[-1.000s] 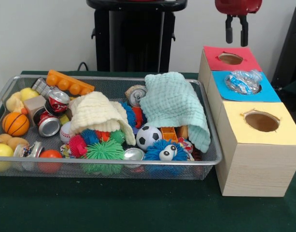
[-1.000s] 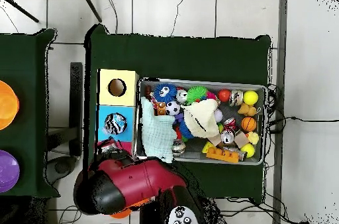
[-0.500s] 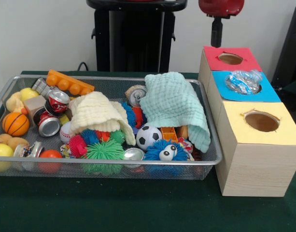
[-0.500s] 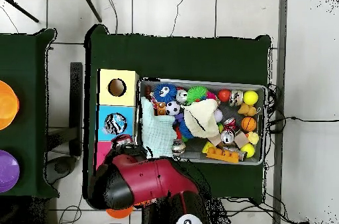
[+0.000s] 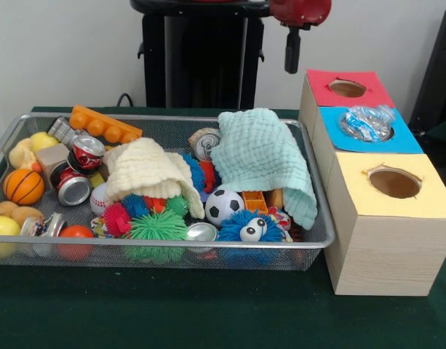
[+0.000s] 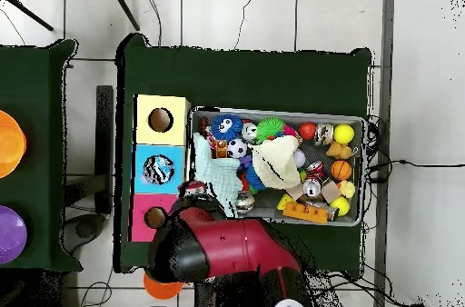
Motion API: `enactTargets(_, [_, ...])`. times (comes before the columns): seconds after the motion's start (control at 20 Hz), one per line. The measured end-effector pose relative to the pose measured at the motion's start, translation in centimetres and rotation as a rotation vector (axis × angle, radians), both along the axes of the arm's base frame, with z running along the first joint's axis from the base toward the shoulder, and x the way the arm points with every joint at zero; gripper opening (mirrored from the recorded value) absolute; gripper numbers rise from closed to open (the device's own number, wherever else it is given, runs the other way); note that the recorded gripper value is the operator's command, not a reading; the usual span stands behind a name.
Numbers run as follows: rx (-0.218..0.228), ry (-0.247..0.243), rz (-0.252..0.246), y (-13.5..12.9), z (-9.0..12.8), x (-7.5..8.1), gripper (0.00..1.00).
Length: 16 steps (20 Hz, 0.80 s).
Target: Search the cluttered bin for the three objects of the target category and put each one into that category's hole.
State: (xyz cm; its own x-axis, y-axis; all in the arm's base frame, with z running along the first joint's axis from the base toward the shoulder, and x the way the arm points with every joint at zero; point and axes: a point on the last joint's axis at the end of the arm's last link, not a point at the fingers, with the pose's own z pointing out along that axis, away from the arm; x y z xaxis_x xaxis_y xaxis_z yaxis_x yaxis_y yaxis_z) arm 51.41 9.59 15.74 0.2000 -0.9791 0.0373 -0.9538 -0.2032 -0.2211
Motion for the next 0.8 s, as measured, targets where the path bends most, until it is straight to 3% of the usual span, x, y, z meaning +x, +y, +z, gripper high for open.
enactTargets(0.5, [-0.015,0.042,-0.043,-1.9,-1.6,1.1,0.0])
enactTargets(0.8, [-0.022,0.132,-0.041,0.0,-0.8,1.6,0.0])
